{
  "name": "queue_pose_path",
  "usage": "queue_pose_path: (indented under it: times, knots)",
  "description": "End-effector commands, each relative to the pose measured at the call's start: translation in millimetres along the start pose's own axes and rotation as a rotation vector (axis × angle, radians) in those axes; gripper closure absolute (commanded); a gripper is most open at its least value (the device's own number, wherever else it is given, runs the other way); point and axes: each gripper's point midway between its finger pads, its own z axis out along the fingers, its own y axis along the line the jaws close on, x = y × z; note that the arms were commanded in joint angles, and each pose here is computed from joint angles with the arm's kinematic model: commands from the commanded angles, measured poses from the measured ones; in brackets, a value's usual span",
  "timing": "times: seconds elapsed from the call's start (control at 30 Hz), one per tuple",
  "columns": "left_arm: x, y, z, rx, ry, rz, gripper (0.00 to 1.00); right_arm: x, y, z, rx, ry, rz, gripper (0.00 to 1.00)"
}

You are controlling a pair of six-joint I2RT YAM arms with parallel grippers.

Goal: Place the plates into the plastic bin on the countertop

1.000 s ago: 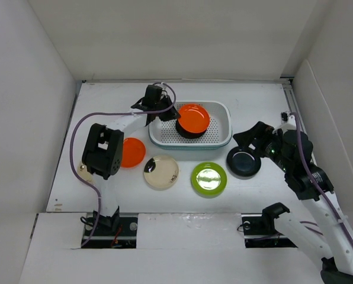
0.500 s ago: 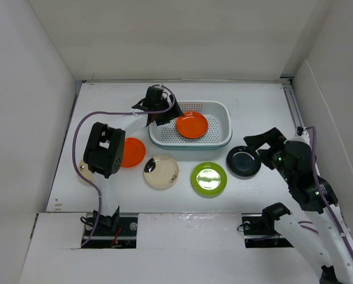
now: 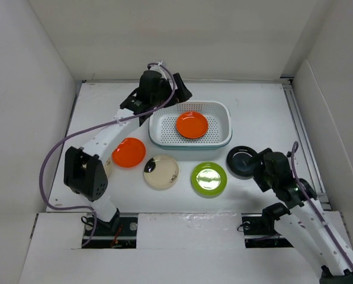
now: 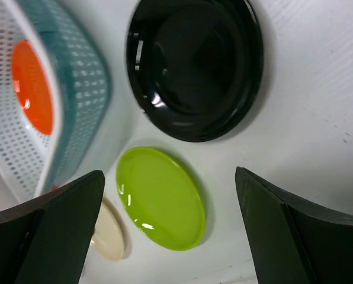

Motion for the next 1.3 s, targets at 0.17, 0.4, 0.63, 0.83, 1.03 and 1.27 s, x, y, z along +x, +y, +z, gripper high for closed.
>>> queue_pose_path:
  times: [0.17,0.4,0.63,0.83,1.03,1.27]
  knots:
    - [-50,-13,-55,-0.074,-0.161,0.043,0.00,10,-21,38,0.105,-0.015,0.125,0.07]
    - [-54,-17,-60,-0.068,-0.167,0.044,0.00,4,-24,61,0.144,-0.045,0.158,0.13]
    - [-67,-14,-72,-0.035,-0.191,0.023,0.00,-4,-27,84,0.229,-0.053,0.128,0.25]
    - [-76,-12,-84,-0.076,-0.223,0.020,0.00,-12,-40,97,0.277,-0.042,0.127,0.55]
    - [-82,-8,-92,-0.109,-0.257,0.026,0.00,-21,-45,102,0.292,-0.036,0.098,0.88]
    - [-80,3,-90,-0.157,-0.256,0.022,0.00,-33,-48,97,0.291,-0.046,0.150,1.00]
